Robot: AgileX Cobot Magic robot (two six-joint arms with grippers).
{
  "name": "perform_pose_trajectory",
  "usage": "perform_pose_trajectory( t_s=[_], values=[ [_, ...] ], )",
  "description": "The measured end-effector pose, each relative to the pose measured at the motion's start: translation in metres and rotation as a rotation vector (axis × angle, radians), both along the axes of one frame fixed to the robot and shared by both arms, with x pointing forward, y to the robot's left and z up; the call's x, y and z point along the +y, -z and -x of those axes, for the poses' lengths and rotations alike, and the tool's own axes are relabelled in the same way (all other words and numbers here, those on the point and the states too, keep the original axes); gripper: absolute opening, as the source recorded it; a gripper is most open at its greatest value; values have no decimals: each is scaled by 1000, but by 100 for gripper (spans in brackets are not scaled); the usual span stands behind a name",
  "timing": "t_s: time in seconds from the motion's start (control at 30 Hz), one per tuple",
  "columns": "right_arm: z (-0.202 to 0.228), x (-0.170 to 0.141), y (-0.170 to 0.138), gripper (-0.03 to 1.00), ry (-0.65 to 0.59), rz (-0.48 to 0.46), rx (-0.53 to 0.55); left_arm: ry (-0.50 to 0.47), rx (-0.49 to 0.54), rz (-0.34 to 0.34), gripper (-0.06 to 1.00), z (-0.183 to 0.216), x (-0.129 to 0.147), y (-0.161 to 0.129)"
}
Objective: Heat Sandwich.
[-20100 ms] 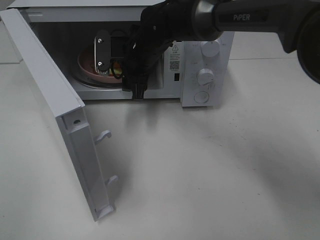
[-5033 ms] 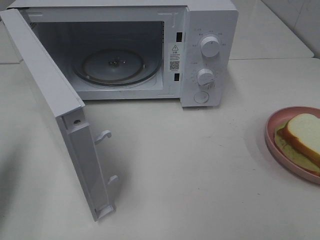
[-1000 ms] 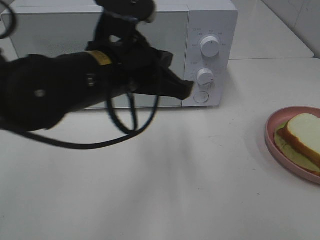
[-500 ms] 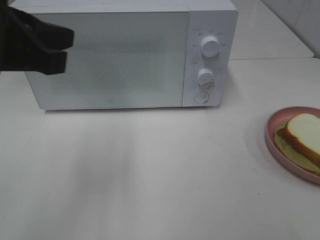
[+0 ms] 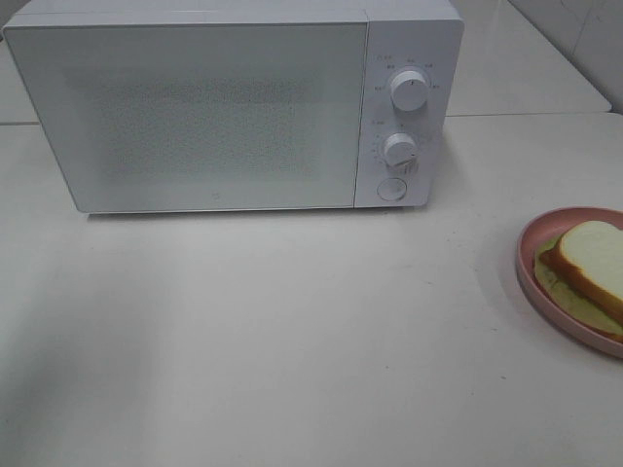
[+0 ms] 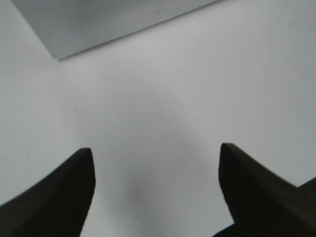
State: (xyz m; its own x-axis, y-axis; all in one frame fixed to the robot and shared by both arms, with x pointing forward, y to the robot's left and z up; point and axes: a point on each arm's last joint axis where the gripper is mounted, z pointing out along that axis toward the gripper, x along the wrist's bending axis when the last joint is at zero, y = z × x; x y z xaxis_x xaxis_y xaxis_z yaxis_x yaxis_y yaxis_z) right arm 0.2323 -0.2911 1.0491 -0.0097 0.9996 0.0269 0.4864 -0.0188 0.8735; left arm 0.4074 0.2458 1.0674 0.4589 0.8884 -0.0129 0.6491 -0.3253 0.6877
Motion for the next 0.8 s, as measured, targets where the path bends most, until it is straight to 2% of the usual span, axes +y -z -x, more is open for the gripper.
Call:
perform_pose_trajectory(
  t_s=[0.03, 0.07, 0.2, 0.37, 0.57, 0.8],
  values=[
    [0, 0, 0, 67, 0, 0, 0, -49, 31, -10, 67, 5, 8, 0],
    [0, 0, 0, 67, 0, 0, 0, -49, 31, -10, 67, 5, 8, 0],
    [0, 0, 0, 67, 0, 0, 0, -172, 89, -38, 67, 25, 27, -5],
    [0, 0, 0, 67, 0, 0, 0, -244, 113, -52, 67, 46, 38, -9],
    [0, 0, 0, 67, 0, 0, 0, -298, 17, -41, 67, 83, 45, -12],
    [0, 0, 0, 67, 0, 0, 0, -333, -80, 7, 67, 121, 47, 6]
  ],
)
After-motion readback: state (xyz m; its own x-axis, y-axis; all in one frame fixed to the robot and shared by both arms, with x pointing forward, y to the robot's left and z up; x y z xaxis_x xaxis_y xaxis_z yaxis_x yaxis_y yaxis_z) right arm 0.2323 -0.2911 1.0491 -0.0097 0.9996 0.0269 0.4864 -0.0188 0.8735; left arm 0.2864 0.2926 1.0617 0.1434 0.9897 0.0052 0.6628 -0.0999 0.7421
